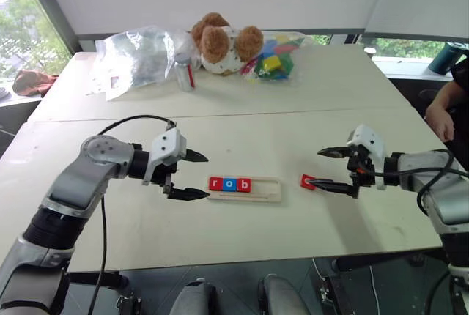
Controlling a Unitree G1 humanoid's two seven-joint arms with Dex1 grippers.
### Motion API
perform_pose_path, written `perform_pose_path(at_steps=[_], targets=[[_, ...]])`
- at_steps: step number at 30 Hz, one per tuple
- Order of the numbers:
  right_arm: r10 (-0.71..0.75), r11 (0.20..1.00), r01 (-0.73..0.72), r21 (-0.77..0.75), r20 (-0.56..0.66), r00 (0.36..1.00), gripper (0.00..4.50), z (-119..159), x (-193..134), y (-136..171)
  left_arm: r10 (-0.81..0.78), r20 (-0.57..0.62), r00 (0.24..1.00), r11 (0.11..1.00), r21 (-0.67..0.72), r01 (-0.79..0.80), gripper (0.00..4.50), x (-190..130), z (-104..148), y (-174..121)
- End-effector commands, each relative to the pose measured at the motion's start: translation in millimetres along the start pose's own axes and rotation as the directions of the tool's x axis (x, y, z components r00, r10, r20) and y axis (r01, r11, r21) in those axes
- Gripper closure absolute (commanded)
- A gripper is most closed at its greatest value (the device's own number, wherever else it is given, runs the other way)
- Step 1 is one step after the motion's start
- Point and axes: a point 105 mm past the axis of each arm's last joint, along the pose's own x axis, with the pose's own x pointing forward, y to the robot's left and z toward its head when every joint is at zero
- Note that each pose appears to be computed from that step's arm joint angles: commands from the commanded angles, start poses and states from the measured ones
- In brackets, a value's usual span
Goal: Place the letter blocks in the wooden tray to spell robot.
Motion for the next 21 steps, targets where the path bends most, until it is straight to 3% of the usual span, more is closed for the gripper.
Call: perform_pose_path(at_steps=[1, 13, 16, 21], targets=[[0.072, 0.994, -0.073, -0.084, -0.014, 0.997, 0.04, -6, 5, -1, 0.034, 0.016, 0.999, 0.999, 0.03, -0.035, 0.0, -7, 10, 1], [0.076, 0.997, -0.075, -0.02, 0.013, 0.997, 0.04, -31, 23, 4, 0.095, 0.021, 0.995, 0.996, -0.007, -0.094, 0.0, -5, 3, 2], [0.058, 0.998, -0.058, -0.016, 0.013, 0.998, 0.87, -32, 24, 3, 0.096, 0.021, 0.995, 0.995, -0.007, -0.096, 0.0, -4, 2, 2], [0.066, 0.998, -0.066, -0.015, 0.02, 0.998, 3.39, -31, 25, 6, 0.099, 0.018, 0.995, 0.995, -0.005, -0.099, 0.0, -5, 2, 5]])
